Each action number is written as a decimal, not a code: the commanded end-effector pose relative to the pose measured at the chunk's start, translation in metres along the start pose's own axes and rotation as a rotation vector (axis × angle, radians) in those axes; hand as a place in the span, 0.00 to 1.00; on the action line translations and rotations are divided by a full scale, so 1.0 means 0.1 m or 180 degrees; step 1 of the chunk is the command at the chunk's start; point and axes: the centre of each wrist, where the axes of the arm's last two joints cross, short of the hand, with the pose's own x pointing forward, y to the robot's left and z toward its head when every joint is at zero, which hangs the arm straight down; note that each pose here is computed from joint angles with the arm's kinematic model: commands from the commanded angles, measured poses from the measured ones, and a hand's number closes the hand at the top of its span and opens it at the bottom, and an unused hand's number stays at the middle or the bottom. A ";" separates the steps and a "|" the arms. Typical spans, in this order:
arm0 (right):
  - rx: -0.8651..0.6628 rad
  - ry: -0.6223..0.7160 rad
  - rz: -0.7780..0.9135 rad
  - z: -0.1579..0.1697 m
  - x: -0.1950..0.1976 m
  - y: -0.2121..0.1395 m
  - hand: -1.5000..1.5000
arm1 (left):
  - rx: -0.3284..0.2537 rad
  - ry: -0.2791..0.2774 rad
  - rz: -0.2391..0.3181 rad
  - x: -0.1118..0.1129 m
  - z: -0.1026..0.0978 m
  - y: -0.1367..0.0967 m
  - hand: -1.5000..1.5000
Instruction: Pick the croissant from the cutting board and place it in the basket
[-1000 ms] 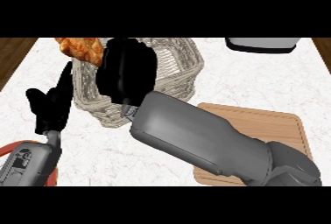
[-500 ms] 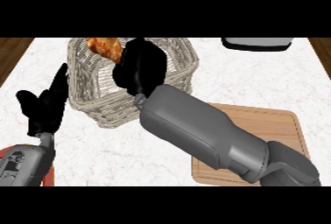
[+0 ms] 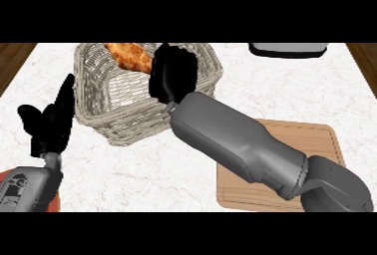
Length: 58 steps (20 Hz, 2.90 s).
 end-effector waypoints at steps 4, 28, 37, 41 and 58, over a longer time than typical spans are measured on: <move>-0.0132 -0.0737 0.1321 -0.16 0.00 -0.03 1.00 | 0.0023 0.0000 0.0009 0.03 -0.01 0.01 0.50; 0.0598 -0.0177 0.1615 -0.34 -0.17 0.05 1.00 | 0.0021 -0.0043 0.0017 -0.09 0.02 0.12 0.50; 0.0628 -0.0101 0.1923 -0.44 -0.41 0.11 1.00 | 0.0000 -0.0008 -0.0018 -0.02 0.18 -0.07 0.50; 0.0583 -0.0063 0.1948 -0.43 -0.53 0.16 1.00 | -0.0010 -0.0032 0.0032 0.16 0.02 -0.07 0.50; 0.1089 0.0161 0.1873 -0.44 -0.65 0.18 1.00 | -0.0080 -0.0030 -0.0003 0.05 0.03 -0.10 0.50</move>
